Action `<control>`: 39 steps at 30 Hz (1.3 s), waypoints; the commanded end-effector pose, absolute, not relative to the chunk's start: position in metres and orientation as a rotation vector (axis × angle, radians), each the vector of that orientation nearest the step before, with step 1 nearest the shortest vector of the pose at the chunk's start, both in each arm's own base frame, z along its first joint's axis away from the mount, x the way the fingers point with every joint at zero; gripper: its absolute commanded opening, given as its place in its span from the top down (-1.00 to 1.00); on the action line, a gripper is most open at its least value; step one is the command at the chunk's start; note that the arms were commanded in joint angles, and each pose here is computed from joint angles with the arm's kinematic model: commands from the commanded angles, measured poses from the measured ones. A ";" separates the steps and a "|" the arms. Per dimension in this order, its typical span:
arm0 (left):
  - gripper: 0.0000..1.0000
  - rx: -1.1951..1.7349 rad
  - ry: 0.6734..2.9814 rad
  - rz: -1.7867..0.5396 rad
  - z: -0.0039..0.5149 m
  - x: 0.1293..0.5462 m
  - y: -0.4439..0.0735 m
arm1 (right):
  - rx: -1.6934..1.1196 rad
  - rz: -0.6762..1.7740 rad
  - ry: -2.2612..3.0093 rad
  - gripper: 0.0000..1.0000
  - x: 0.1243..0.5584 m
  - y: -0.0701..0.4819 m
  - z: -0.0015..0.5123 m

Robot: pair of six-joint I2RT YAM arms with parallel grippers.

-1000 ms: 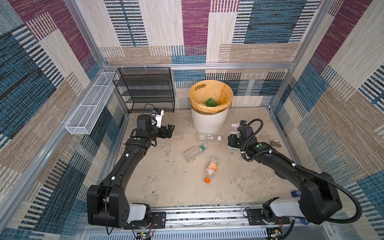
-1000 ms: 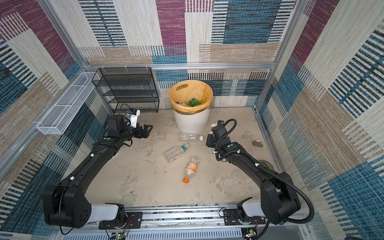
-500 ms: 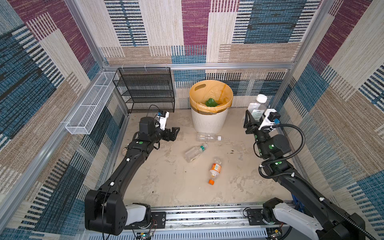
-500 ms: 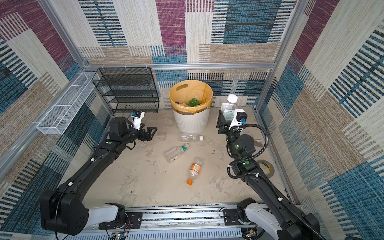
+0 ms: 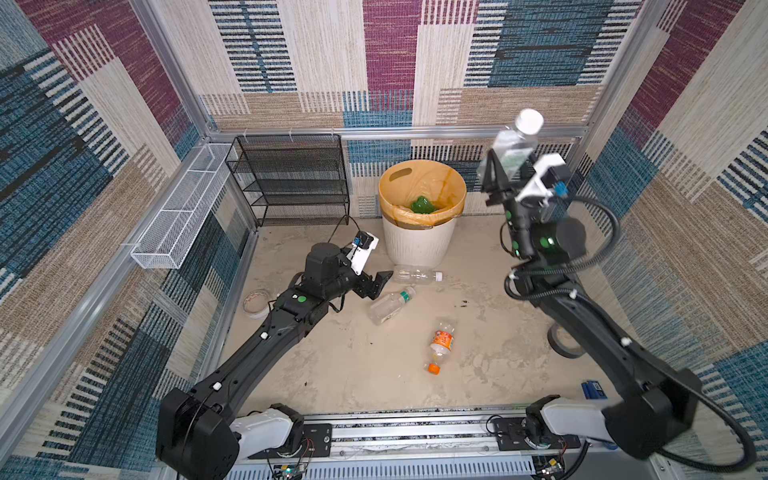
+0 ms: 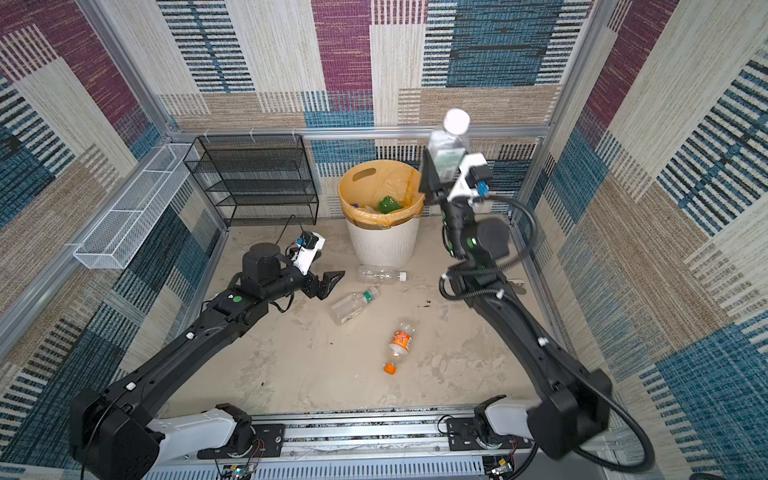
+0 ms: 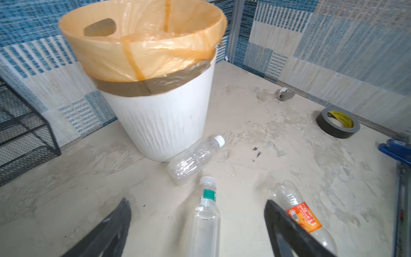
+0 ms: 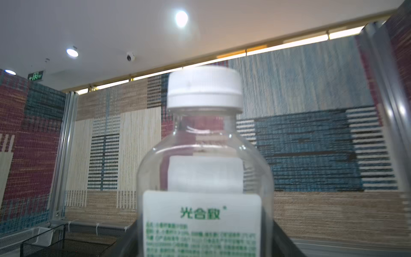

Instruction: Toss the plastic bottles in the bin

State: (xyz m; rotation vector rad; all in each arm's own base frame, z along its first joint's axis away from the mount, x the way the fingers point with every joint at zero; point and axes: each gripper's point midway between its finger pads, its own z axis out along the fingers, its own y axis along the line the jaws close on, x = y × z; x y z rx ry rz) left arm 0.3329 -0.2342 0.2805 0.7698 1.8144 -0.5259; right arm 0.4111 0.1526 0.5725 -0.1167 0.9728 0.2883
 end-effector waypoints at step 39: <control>-0.98 1.504 2.712 -0.441 0.054 0.165 -0.471 | 0.263 0.279 1.346 -0.97 0.372 0.009 0.443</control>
